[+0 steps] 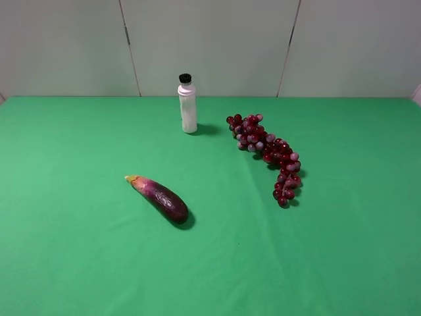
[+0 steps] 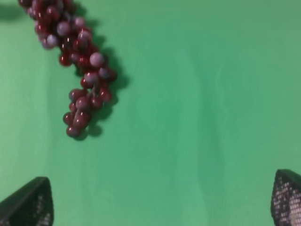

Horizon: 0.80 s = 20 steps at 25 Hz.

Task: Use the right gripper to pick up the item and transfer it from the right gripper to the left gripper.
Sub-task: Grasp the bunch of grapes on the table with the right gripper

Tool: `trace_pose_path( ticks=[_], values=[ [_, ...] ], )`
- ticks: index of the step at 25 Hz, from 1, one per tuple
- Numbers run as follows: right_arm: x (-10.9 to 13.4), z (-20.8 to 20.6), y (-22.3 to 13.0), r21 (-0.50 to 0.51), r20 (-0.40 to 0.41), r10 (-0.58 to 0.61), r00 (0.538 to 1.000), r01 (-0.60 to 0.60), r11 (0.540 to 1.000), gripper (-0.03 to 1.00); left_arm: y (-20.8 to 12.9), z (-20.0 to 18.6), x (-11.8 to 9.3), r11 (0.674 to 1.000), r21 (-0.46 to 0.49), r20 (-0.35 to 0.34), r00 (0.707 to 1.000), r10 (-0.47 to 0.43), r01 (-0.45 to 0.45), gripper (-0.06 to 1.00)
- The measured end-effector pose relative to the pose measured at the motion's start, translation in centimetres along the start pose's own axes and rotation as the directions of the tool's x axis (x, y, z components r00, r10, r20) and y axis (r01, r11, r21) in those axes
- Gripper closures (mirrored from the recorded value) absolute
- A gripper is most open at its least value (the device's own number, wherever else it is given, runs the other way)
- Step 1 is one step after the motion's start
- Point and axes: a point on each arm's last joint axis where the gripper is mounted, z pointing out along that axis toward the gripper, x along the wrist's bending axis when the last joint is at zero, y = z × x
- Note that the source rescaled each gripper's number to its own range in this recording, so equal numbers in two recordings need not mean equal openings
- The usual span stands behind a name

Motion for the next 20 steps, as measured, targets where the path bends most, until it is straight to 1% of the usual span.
trace_pose_path(
  ticks=[3, 5, 10, 13, 17, 20],
  values=[
    [-0.3, 3.0, 2.3, 0.127, -0.015, 0.021, 1.0, -0.019, 0.992, -0.03, 0.0, 0.0, 0.0, 1.0, 0.0, 0.0, 1.0, 0.0, 0.0, 0.09],
    [-0.3, 4.9, 3.6, 0.192, -0.029, 0.015, 0.999, -0.009, 0.981, -0.03, 0.0, 0.0, 0.0, 1.0, 0.0, 0.0, 1.0, 0.0, 0.0, 0.09],
    [1.4, 10.9, 6.0, 0.331, -0.085, -0.028, 0.996, 0.055, 0.942, -0.03, 0.0, 0.0, 0.0, 1.0, 0.0, 0.0, 1.0, 0.0, 0.0, 0.09],
    [2.6, 14.6, 7.0, 0.395, -0.1, -0.05, 0.994, 0.086, 0.915, -0.03, 0.0, 0.0, 0.0, 1.0, 0.0, 0.0, 1.0, 0.0, 0.0, 0.09],
    [3.1, 18.7, 8.2, 0.434, -0.096, -0.039, 0.995, 0.078, 0.898, -0.03, 0.0, 0.0, 0.0, 1.0, 0.0, 0.0, 1.0, 0.0, 0.0, 0.09],
    [3.9, 20.7, 8.5, 0.458, -0.113, -0.027, 0.993, 0.076, 0.886, -0.03, 0.0, 0.0, 0.0, 1.0, 0.0, 0.0, 1.0, 0.0, 0.0, 0.09]
  ],
)
